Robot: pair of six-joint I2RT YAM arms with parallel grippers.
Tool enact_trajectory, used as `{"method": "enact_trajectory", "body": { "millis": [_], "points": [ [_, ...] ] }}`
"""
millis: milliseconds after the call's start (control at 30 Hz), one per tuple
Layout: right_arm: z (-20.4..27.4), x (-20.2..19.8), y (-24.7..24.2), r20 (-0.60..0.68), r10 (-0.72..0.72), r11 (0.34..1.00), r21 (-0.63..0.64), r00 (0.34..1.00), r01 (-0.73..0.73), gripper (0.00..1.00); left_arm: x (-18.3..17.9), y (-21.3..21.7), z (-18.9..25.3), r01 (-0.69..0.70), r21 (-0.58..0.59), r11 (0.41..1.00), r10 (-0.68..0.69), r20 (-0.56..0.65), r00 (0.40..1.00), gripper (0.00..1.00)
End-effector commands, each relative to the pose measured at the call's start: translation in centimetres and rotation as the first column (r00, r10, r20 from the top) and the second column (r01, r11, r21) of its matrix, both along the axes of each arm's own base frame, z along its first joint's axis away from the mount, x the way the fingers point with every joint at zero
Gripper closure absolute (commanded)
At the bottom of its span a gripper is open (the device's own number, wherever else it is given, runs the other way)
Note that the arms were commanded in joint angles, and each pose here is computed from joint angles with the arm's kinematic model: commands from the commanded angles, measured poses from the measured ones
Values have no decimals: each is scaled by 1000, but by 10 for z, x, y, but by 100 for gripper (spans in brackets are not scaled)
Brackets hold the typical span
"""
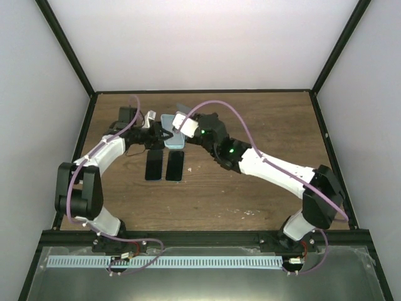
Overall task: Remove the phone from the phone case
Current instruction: Remove the phone case from the phone, then place the phone case at the center of the board.
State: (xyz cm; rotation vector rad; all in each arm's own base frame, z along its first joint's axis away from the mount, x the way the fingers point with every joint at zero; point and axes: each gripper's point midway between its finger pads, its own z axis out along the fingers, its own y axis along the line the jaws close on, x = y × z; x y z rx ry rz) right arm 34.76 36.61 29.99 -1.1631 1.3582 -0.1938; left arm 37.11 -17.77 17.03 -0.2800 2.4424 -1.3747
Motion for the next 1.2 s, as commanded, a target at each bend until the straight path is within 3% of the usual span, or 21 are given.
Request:
{"method": "enact_trajectory", "body": {
  "millis": [0, 300, 567, 1100, 1167],
  "points": [
    [59, 16, -43, 11, -87, 987, 139, 996, 85, 99, 8, -8, -10, 53, 108, 993, -59, 53, 997, 100],
    [47, 29, -98, -111, -162, 967, 179, 981, 180, 99, 27, -61, -37, 141, 241, 960, -164, 76, 984, 100],
    [31, 31, -109, -155, -181, 963, 173, 971, 207, 99, 48, -113, -74, 224, 301, 927, -242, 21, 970, 100],
    [21, 34, -106, -178, -180, 964, 162, 968, 209, 99, 84, -128, -119, 159, 342, 926, -159, -28, 987, 95],
    [20, 34, -106, -182, -180, 964, 161, 967, 210, 99, 87, -127, -125, 148, 361, 921, -145, -35, 989, 90]
  ]
}}
